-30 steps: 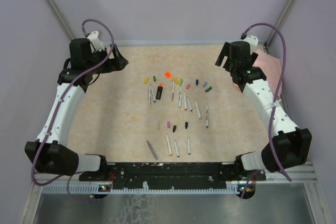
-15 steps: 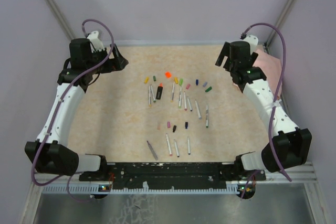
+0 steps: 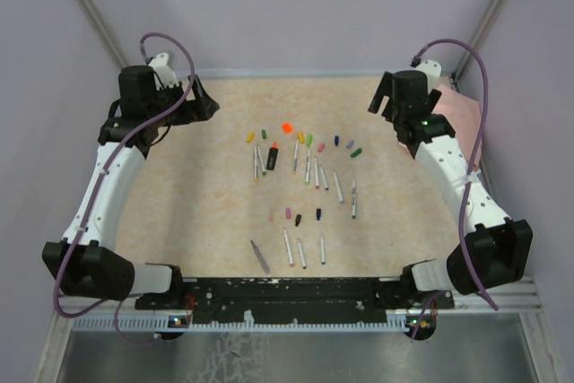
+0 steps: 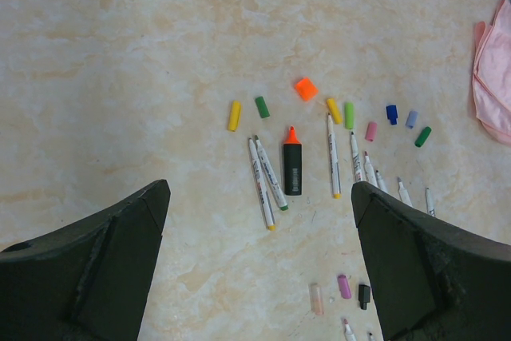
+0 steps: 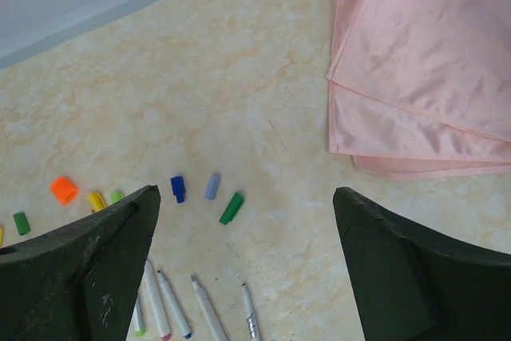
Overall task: Open the pen caps
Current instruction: Reset both arms
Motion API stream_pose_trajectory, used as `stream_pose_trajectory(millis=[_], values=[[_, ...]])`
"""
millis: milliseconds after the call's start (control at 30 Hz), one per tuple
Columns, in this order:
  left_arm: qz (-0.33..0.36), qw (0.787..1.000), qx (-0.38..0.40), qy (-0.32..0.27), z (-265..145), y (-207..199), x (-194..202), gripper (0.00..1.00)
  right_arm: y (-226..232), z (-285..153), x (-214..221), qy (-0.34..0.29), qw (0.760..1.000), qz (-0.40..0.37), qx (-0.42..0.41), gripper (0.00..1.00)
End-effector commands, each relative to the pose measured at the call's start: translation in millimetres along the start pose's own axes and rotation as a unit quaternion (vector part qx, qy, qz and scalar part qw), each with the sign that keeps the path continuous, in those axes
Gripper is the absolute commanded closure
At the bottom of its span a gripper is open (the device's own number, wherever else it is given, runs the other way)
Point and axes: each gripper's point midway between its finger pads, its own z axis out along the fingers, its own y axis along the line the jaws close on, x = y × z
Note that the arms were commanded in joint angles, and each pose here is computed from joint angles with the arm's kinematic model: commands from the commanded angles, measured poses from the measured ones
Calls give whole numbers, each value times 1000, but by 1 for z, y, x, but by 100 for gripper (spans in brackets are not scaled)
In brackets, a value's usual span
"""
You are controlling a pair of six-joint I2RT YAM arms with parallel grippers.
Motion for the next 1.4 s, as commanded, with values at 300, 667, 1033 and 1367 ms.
stream_pose_trajectory(millis=[300,667,1033,1367], values=[[12,1000,9,-18,-10,-5,-10,0,-5,-8,-23,-42,999,11,7,10],[12,1000,9,-17,-12,-5,-9,0,-6,-10,-24,-43,999,12,7,10],[12,1000,10,-18,-12,-6,-9,0,-6,-11,-24,-43,999,12,6,10],[16,1000,8,-18,-13,-5,-10,0,-6,-11,-25,-43,999,11,6,10]])
